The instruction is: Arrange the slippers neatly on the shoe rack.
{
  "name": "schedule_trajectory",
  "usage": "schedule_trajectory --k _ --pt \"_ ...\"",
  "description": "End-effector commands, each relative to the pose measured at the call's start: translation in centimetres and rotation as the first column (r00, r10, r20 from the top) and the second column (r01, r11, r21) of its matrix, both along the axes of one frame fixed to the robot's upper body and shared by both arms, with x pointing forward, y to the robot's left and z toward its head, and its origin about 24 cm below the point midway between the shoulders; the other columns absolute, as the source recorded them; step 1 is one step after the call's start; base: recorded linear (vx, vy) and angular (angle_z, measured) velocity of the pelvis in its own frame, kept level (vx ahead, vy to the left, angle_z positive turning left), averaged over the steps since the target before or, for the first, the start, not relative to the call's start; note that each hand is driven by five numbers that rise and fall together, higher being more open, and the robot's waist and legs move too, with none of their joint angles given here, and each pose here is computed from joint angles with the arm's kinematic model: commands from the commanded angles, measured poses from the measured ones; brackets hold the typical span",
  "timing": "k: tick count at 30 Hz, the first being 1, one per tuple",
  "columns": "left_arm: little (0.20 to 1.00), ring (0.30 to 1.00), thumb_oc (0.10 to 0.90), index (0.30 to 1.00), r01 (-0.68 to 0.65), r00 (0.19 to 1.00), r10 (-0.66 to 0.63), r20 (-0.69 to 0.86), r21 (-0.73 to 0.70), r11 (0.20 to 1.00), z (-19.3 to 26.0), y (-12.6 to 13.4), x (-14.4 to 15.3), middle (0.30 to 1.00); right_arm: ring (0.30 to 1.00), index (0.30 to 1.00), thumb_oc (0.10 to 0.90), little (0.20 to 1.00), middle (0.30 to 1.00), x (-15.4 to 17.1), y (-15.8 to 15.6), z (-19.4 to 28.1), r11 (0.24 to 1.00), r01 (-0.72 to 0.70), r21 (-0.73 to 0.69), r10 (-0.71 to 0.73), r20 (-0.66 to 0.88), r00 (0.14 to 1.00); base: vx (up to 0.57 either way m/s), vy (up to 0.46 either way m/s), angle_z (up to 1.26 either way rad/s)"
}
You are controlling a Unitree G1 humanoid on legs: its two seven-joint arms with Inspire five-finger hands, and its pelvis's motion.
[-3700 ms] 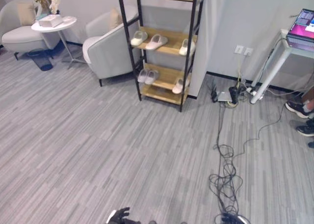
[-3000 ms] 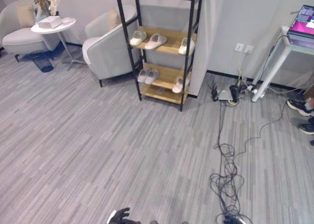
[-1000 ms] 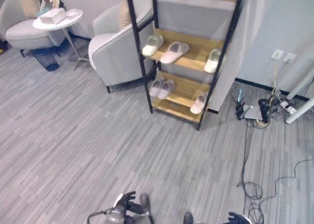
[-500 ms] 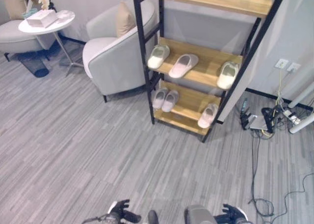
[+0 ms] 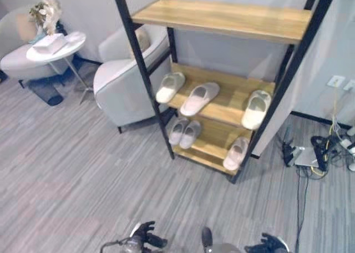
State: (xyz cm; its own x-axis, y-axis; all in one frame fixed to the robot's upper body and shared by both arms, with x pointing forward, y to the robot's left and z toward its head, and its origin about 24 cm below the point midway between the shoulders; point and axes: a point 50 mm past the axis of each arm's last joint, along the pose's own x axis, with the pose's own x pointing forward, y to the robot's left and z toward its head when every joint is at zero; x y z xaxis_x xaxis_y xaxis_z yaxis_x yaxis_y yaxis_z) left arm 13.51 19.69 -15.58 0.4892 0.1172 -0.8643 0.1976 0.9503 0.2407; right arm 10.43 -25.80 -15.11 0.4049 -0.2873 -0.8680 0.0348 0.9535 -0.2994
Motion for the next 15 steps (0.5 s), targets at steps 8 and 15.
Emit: schedule_trajectory --k 8,15 --pt "0.900 0.900 0.800 0.900 -0.006 1.000 0.007 -0.015 0.049 0.999 -0.1 1.5 -1.0 0.900 0.900 0.900 0.800 0.900 0.900 -1.0 -0.6 0.0 1.000 0.006 -0.027 -0.006 0.001 1.000 0.30 0.098 -0.51" --pt "0.900 0.900 0.800 0.900 -0.003 0.999 0.000 0.040 0.058 0.998 0.6 2.0 0.6 0.900 0.900 0.900 0.800 0.900 0.900 1.3 0.5 0.3 0.999 -0.045 0.007 0.045 0.054 0.998 0.14 0.106 -0.64"
